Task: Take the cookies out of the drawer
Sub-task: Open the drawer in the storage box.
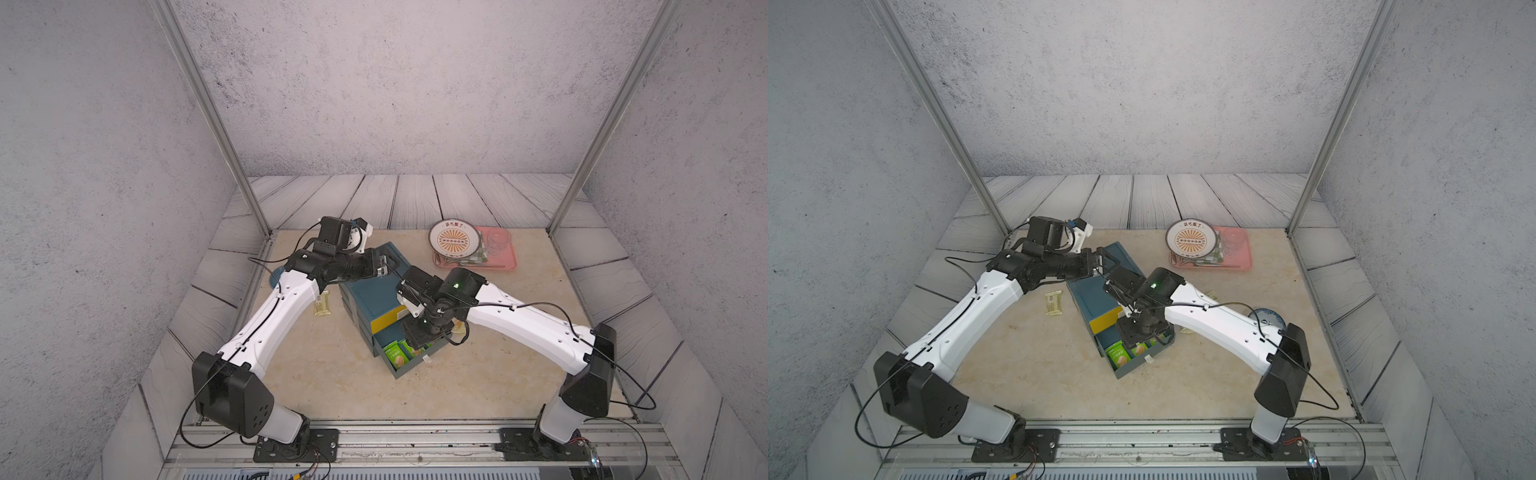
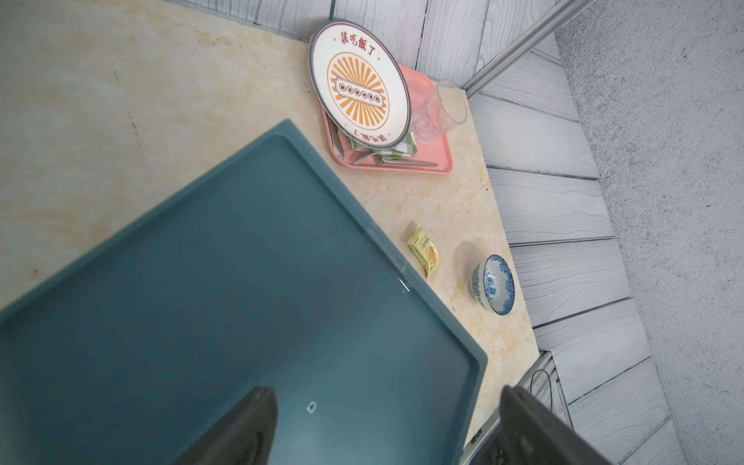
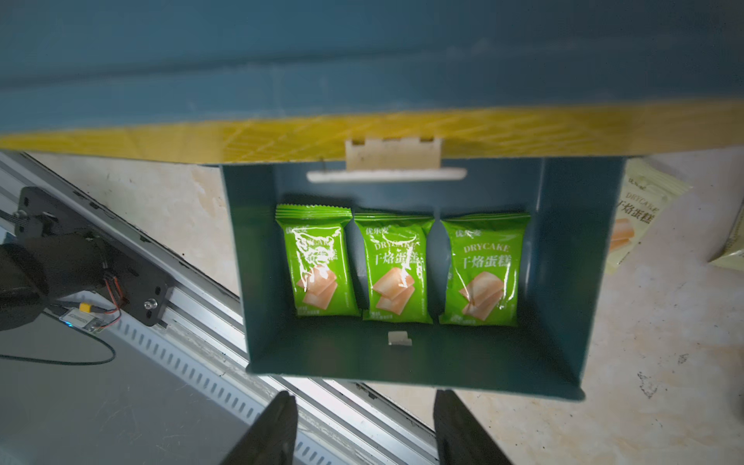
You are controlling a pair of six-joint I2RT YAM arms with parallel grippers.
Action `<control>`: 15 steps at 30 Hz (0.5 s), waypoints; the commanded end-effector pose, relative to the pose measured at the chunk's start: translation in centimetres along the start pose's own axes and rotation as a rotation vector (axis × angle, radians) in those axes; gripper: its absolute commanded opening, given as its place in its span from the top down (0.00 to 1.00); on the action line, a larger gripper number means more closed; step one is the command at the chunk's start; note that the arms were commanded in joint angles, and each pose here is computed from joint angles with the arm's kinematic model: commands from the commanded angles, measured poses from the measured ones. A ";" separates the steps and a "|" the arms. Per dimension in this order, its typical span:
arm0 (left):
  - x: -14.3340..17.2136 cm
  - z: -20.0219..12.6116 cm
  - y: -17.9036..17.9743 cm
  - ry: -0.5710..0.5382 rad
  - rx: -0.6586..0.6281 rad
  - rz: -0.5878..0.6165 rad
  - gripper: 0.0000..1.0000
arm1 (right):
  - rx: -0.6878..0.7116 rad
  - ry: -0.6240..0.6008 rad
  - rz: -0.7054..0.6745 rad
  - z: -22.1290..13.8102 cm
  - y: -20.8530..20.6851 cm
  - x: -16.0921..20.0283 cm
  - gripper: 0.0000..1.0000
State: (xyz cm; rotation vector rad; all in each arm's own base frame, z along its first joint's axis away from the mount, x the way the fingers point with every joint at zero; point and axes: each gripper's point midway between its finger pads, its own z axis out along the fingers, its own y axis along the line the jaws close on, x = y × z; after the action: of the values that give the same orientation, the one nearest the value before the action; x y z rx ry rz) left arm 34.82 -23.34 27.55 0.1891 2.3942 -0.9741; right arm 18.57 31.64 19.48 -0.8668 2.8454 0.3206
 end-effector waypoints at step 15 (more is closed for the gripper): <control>1.2 0.9 1.4 0.024 -0.027 0.002 0.08 | -0.020 0.089 0.009 3.9 0.0 1.6 0.42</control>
State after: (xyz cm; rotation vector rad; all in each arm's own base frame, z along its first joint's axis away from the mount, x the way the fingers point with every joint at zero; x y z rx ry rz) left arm 34.74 -23.30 26.54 0.1885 2.4072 -0.9701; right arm 19.66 33.80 16.85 -0.8931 2.8144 0.3689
